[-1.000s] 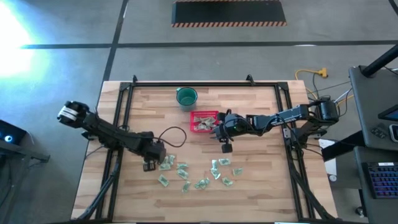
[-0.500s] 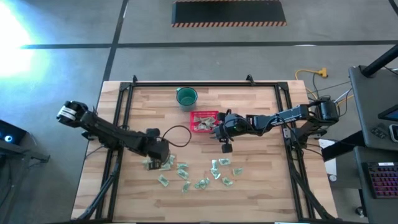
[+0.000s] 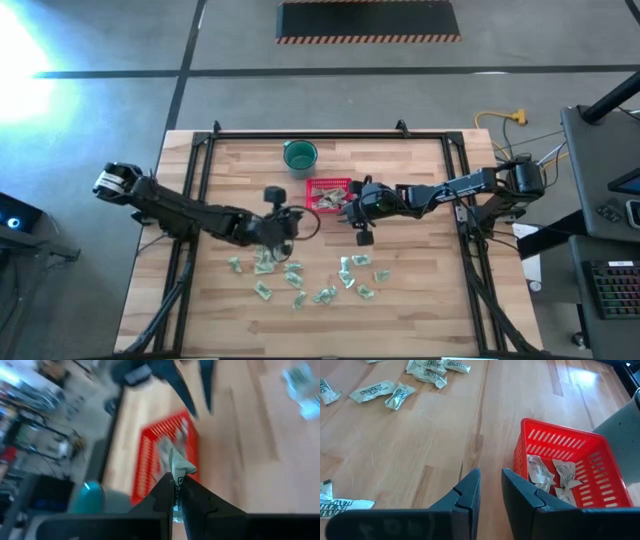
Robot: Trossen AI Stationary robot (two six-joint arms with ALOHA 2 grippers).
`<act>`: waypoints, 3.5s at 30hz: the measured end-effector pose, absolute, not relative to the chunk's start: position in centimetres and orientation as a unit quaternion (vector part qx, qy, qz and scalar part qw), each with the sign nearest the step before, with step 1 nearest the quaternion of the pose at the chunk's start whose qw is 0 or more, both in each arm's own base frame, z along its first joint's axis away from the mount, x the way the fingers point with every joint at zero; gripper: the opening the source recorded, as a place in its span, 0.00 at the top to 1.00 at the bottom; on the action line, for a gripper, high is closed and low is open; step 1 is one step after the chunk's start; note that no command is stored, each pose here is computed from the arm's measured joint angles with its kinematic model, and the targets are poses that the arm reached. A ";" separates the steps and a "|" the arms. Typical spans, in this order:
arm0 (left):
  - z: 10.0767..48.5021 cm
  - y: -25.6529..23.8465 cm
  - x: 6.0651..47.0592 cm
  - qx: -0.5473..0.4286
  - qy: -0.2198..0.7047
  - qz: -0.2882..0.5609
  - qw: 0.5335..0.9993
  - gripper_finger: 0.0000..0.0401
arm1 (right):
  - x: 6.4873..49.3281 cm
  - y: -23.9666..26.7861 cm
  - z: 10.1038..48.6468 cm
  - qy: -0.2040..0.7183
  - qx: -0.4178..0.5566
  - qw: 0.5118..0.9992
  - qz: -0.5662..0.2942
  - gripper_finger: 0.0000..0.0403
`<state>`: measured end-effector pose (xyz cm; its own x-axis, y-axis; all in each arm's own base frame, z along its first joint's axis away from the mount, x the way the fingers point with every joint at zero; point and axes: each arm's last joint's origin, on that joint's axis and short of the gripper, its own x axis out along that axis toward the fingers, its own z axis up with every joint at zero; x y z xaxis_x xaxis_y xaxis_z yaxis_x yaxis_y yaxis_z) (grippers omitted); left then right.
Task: Pick and place items into bin
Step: Put the light green stevia packet into the red bin
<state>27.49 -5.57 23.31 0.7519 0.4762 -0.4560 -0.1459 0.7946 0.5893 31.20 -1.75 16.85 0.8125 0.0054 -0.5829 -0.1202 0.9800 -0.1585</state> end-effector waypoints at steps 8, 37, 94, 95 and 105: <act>22.1 -1.5 29.7 0.264 0.292 0.233 0.889 0.98 | 31.2 -1.7 16.8 0.307 -0.075 0.948 0.028 0.83; 18.2 3.6 34.3 0.210 0.294 0.203 0.910 0.91 | 30.2 0.1 15.6 0.380 -0.023 0.923 0.043 0.83; 22.6 -3.3 27.3 0.138 0.320 0.090 0.933 0.64 | 27.7 6.5 14.1 0.484 -0.004 0.870 0.098 0.72; 22.6 -3.3 27.3 0.139 0.321 0.090 0.933 0.64 | 27.7 6.5 14.1 0.484 -0.001 0.870 0.096 0.70; 22.6 -3.3 27.2 0.139 0.321 0.090 0.932 0.64 | 27.6 6.5 13.0 0.501 0.018 0.861 0.083 0.58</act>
